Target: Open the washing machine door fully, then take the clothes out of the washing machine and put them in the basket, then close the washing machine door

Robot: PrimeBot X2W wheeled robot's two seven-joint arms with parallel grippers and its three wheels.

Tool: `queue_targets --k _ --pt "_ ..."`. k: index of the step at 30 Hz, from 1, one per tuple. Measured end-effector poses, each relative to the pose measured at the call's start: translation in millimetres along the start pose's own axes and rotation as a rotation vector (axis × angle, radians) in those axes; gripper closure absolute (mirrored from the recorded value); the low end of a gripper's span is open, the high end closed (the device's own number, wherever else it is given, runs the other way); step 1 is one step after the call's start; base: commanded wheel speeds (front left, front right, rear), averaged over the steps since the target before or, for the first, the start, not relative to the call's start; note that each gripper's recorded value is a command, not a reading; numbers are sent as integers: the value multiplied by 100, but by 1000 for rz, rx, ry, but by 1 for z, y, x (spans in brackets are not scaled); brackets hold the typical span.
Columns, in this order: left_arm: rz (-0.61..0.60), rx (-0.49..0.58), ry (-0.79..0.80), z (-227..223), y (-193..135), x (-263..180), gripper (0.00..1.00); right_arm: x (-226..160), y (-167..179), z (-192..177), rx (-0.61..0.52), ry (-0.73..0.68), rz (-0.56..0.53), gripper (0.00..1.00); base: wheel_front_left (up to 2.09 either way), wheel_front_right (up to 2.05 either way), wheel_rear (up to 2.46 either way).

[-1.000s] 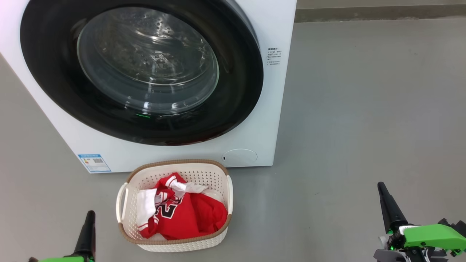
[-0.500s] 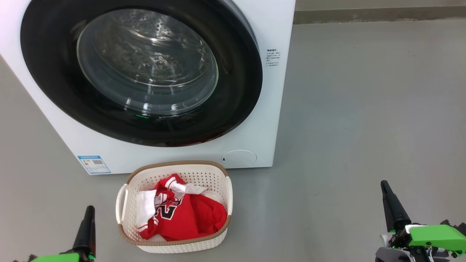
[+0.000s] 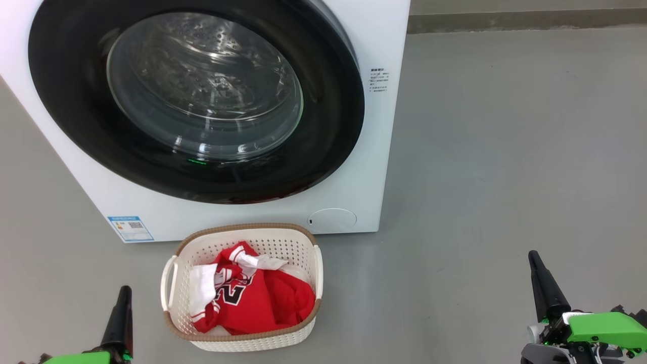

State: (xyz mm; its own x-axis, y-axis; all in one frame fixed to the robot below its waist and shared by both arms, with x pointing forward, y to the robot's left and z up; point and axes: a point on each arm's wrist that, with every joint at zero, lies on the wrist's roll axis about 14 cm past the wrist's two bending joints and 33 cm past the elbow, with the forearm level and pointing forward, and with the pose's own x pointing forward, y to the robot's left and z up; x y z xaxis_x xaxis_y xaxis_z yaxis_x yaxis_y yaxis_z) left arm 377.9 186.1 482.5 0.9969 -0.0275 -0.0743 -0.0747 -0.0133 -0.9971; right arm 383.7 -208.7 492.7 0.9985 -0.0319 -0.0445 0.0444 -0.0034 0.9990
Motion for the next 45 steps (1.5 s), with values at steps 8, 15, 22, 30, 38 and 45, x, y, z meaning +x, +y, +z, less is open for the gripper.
queue_targets --k 8,15,22,30,38,45 --pt "0 0 1 0 0 0 100 0 0 0 0 0 0 100 0 0 0" --pt "0 0 0 0 0 0 100 0 0 0 1 0 0 100 0 0 0" --pt "0 -1 0 0 0 0 100 0 0 0 1 0 0 100 0 0 0" --pt "0 0 -1 0 0 0 100 0 0 0 1 0 0 100 0 0 0" --pt "0 -1 -1 1 0 0 100 0 0 0 1 0 0 100 0 0 0" --pt "0 -1 -2 1 0 0 100 0 0 0 1 0 0 100 0 0 0"
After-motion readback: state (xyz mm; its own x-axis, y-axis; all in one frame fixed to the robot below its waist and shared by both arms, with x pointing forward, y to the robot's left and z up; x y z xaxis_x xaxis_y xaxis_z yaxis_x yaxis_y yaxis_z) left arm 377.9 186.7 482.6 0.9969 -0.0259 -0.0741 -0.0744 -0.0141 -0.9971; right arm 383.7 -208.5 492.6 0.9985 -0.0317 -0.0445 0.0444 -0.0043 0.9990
